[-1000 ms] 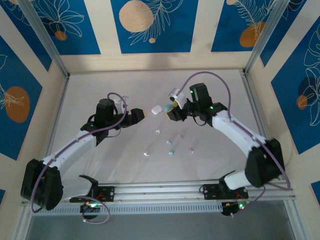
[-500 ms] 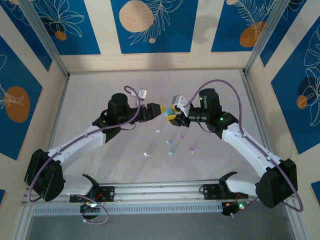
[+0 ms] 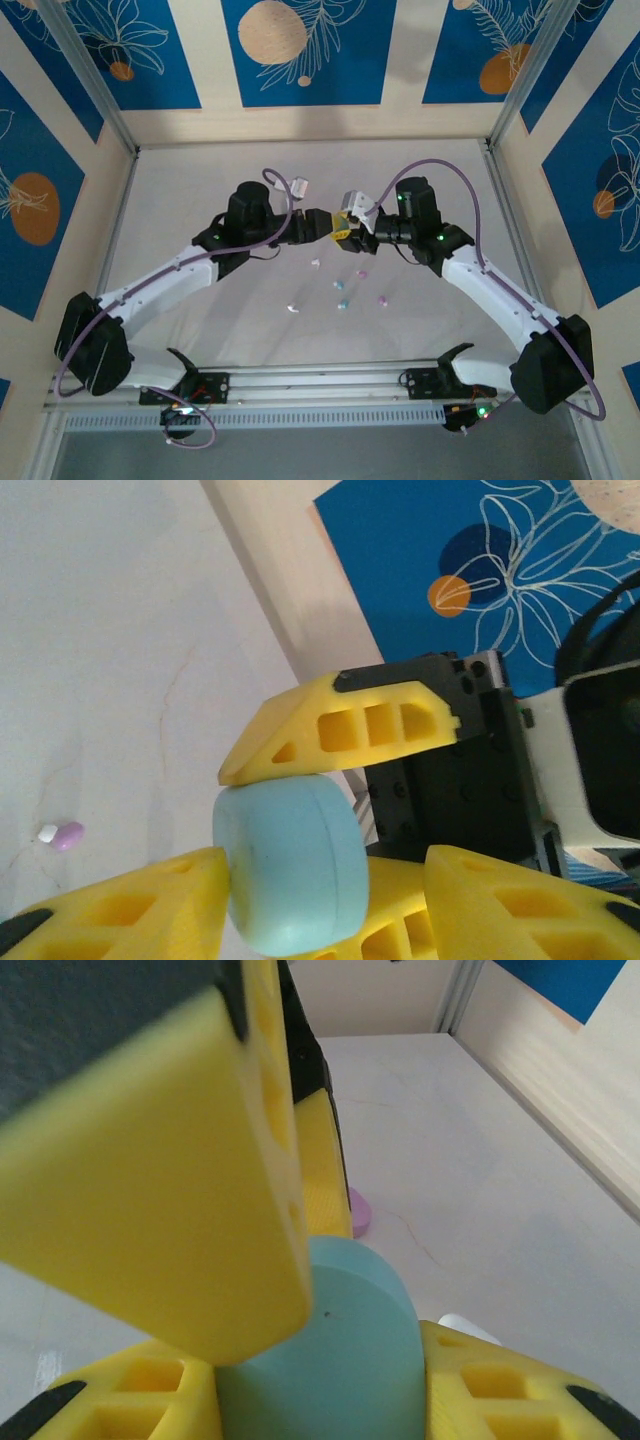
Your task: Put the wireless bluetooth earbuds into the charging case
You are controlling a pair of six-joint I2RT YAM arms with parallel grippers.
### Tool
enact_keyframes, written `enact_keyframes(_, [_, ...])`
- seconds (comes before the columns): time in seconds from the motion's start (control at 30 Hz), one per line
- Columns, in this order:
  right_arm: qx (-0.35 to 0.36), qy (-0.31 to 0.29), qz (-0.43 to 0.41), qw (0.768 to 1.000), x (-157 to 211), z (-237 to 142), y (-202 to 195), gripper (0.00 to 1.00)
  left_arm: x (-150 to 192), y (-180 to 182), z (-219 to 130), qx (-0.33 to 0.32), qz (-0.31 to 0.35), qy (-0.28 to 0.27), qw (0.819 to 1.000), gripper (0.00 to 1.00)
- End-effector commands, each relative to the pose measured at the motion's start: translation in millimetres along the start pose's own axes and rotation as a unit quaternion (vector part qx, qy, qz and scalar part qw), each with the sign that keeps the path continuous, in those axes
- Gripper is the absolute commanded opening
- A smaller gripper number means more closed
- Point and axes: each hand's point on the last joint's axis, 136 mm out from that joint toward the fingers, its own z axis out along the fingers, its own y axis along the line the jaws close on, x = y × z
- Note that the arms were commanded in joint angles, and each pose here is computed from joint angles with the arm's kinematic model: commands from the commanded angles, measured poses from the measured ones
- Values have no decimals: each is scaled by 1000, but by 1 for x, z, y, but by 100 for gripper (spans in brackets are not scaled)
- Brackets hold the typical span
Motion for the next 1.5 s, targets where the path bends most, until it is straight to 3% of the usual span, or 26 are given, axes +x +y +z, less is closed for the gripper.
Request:
enact_keyframes(0.0, [-4, -3, -6, 1000, -7, 3, 2, 31, -1, -1, 6, -17, 10, 3, 1000, 49])
enact_keyframes(0.2, [0, 5, -9, 1000, -7, 7, 1, 31, 0, 2, 10, -26, 8, 8, 1000, 40])
enact_keyframes(0.37, [3, 10, -7, 1000, -9, 7, 0, 34, -3, 6, 9, -38, -6, -3, 999, 16])
enact_keyframes(0.43, [8, 4, -6, 1000, -10, 4, -1, 38, -8, 4, 6, -34, -16, -20, 999, 11])
enact_keyframes(0.67, [-8, -107, 35, 994, -15, -44, -12, 62, -21, -23, -11, 56, -76, -65, 993, 9])
enact_keyframes(0.8, [-6, -118, -18, 993, -10, -54, -6, 61, -26, -35, -19, 86, -115, -77, 987, 7])
enact_keyframes(1.0, [-15, -146, -52, 988, -32, -54, 1, 65, -29, -47, -22, 119, -155, -78, 978, 6])
enact_keyframes(1.23, [12, -159, -39, 986, -50, -47, -19, 65, -33, -57, -25, 134, -155, -78, 976, 6])
enact_keyframes(1.47, [2, -164, -37, 986, -55, -42, -22, 59, -35, -63, -26, 153, -158, -78, 972, 7])
